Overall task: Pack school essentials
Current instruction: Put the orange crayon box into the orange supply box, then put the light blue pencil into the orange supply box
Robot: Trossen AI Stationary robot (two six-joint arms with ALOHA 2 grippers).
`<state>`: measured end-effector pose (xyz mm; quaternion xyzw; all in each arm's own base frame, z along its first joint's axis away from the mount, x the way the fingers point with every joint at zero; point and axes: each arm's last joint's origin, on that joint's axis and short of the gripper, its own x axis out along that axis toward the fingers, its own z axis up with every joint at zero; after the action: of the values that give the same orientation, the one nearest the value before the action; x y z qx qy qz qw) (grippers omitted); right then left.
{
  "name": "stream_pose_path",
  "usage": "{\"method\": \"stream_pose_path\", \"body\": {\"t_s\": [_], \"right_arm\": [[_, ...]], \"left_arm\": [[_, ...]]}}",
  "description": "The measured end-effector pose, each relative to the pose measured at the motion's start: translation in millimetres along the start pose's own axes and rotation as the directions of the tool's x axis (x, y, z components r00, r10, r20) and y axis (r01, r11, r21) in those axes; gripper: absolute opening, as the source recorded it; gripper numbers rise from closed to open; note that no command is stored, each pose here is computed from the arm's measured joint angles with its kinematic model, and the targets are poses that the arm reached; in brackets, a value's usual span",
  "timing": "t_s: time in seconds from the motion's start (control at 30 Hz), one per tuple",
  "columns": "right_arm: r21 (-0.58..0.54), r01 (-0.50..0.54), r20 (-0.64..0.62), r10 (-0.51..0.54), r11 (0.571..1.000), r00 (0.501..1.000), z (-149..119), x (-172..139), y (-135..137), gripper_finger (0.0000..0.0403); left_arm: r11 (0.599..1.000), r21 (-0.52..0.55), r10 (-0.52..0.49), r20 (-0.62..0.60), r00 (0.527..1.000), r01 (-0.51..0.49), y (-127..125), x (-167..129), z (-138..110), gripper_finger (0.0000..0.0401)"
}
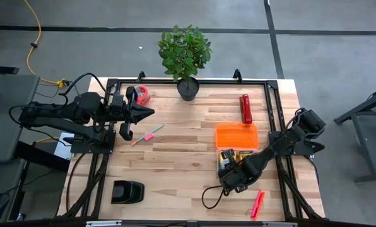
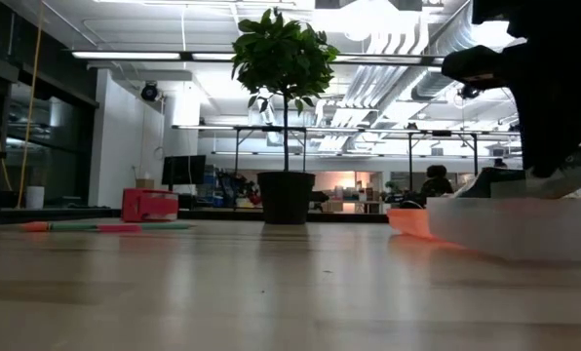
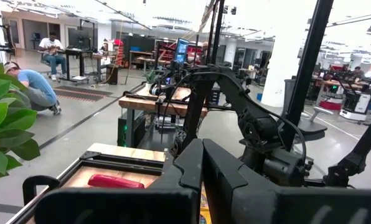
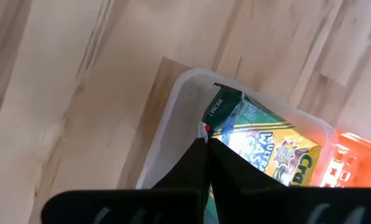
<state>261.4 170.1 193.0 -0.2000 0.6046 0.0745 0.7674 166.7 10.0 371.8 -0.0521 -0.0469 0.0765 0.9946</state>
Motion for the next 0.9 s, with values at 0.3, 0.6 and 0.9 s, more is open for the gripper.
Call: {"method": "stream_pose_path", "body": {"t_s": [0.3,0.6,0.9], "right_arm": [[0.067,-0.003,-0.001,0.003,0.998,1.0,-0.1,0.0,0.0,0.006],[0.061,-0.011,-0.058,0.014,0.998,0.998,-10.6,-13.0,-12.5,0.0164],[0.574,-0.135,0.267,-0.029,0.808,0.963,-82.5,-84.3,-64.5,0.0172]], "left_arm": [[1.0,0.0,0.0,0.0,1.0,0.0,0.0,0.0,0.0,0.0],[1.0,0.0,0.0,0.0,1.0,0.0,0.0,0.0,0.0,0.0],[1.0,0.002,0.002,-0.019,1.0,-0.002,0.2,0.0,-1.9,0.0]]}}
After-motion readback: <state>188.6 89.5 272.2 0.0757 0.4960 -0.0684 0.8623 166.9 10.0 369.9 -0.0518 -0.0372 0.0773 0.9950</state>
